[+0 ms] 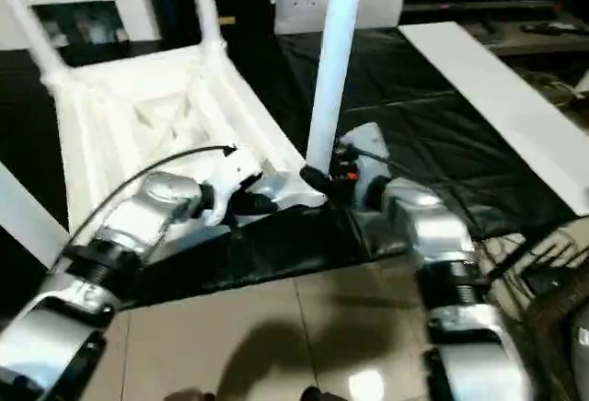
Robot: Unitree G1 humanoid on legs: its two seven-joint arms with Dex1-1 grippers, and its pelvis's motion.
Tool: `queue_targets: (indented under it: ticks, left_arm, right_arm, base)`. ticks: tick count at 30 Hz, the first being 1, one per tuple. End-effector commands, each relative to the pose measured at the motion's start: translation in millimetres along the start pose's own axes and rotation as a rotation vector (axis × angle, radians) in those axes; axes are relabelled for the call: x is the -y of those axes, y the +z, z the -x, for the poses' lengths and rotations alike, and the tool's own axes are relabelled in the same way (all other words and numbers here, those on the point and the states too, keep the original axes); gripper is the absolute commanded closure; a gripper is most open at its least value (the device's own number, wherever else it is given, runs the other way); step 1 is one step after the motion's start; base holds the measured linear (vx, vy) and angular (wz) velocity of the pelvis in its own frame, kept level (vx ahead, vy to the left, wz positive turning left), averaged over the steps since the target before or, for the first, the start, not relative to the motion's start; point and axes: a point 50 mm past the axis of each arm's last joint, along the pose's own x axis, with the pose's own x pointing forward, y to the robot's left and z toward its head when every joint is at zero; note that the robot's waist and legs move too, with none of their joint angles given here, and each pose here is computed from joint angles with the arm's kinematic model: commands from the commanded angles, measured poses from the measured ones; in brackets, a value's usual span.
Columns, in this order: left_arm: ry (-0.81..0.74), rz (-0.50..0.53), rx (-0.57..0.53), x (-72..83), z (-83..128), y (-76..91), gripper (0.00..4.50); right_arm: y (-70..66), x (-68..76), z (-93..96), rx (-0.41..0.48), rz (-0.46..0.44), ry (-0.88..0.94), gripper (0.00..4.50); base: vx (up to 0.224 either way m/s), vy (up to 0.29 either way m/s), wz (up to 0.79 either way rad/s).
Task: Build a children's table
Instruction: Rotate leg to tighten
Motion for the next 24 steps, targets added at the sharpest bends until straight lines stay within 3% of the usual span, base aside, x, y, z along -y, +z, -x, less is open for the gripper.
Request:
queue_targets:
  ticks: [1, 2, 5, 9, 14, 15, 17, 24]
  left_arm:
    - [-0.065, -0.065, 0.009, 3.3, 4, -0.3, 4.50]
    - [-0.099, -0.091, 0.005, 4.3, 7, -2.6, 4.50]
    - [-0.177, -0.196, -0.052, 3.7, 17, -12.1, 4.50]
    - [-0.282, -0.272, -0.096, 5.0, 28, -19.0, 4.50]
    - [-0.367, -0.317, -0.112, 8.0, 33, -19.6, 4.50]
    - [-0.385, -0.328, -0.114, 9.1, 33, -19.5, 4.50]
    - [-0.441, -0.360, -0.111, 14.2, 32, -17.3, 4.50]
    - [-0.463, -0.384, -0.104, 17.7, 28, -14.4, 4.50]
  right_arm:
    - [0.1, 2.1, 8.6, -0.004, 0.046, 0.062, 0.93]
    - [-0.4, 4.2, 13.1, -0.015, 0.072, 0.087, 0.66]
    - [-2.0, 10.2, 26.9, -0.062, 0.162, 0.172, 0.54]
    - [-4.0, 7.1, 38.5, -0.112, 0.258, 0.340, 0.54]
    - [-5.6, 4.0, 39.4, -0.129, 0.254, 0.444, 0.54]
    - [-6.4, 2.3, 38.8, -0.134, 0.255, 0.470, 0.80]
    - [-9.5, -6.4, 32.7, -0.134, 0.242, 0.561, 0.93]
    - [-13.7, -14.9, 20.4, -0.123, 0.195, 0.621, 1.44]
  base:
    - [0.000, 0.000, 0.00]
    - [0.000, 0.000, 0.00]
    - [0.000, 0.000, 0.00]
    - [0.000, 0.000, 0.00]
    - [0.000, 0.000, 0.00]
    - [0.000, 0.000, 0.00]
    - [0.000, 0.000, 0.00]
    - [0.000, 0.000, 0.00]
